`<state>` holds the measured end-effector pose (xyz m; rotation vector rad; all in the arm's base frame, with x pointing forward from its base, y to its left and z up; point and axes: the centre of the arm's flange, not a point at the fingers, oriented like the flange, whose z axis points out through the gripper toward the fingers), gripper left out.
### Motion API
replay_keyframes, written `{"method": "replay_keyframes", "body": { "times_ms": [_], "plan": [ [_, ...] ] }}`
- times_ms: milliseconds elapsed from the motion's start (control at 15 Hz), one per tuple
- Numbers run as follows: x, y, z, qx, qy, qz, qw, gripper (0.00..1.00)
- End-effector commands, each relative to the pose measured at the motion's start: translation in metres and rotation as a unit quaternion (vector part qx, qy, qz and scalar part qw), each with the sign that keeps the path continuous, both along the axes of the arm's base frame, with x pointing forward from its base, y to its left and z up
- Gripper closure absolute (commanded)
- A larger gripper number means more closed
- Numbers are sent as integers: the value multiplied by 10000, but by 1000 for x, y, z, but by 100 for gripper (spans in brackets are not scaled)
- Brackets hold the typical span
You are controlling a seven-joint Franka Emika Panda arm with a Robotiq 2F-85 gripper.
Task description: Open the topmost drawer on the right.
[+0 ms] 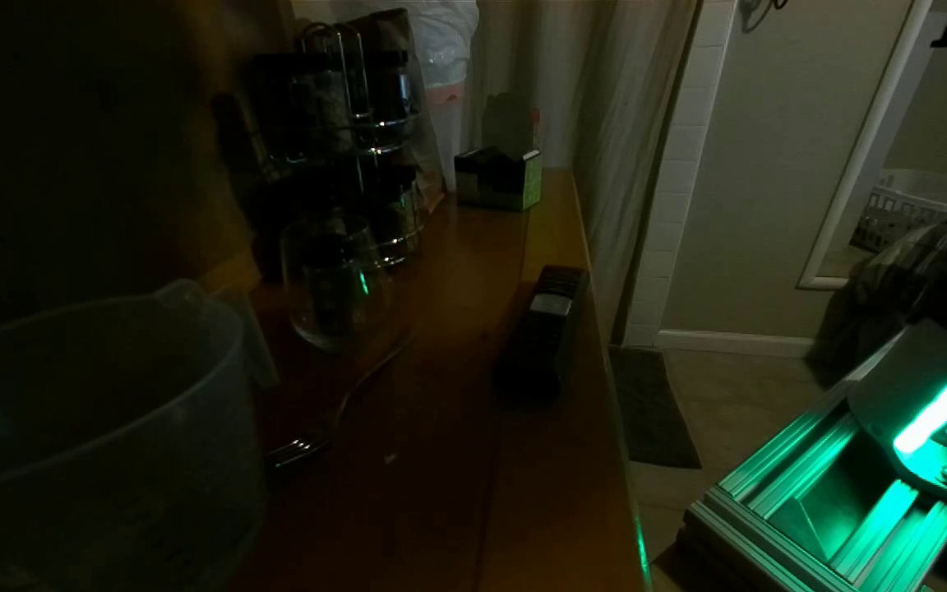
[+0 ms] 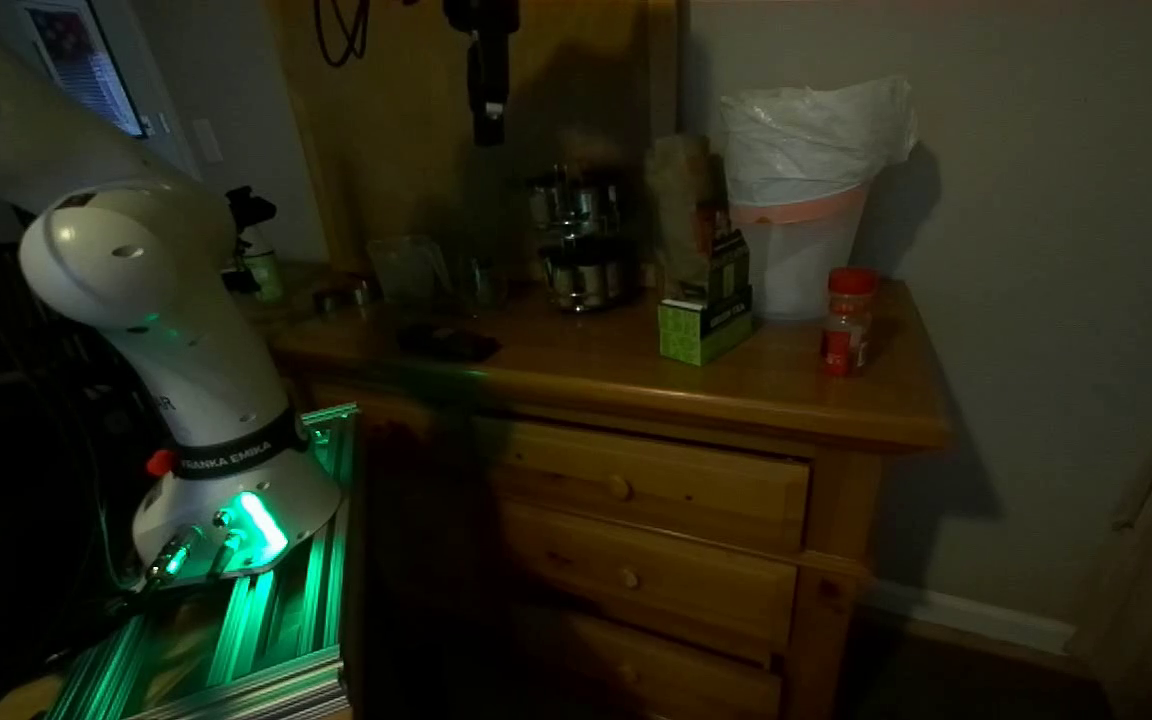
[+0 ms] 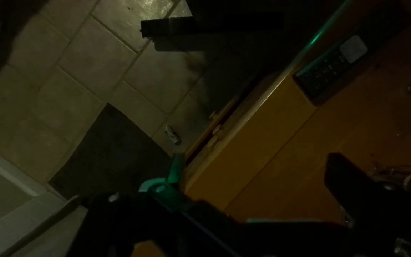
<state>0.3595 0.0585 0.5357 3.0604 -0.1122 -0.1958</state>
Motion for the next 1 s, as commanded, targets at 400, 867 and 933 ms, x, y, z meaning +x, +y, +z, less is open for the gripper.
{"method": "replay_keyframes", "body": {
  "times_ms": [400,867,933],
  "plan": [
    [-25,-116,-110,1014,-931,1421,9802,0],
    [-39,-130,-168,596,-107,1469,9873,0],
    [-39,-130,-169,574,-80,1462,9876,0]
  ]
}}
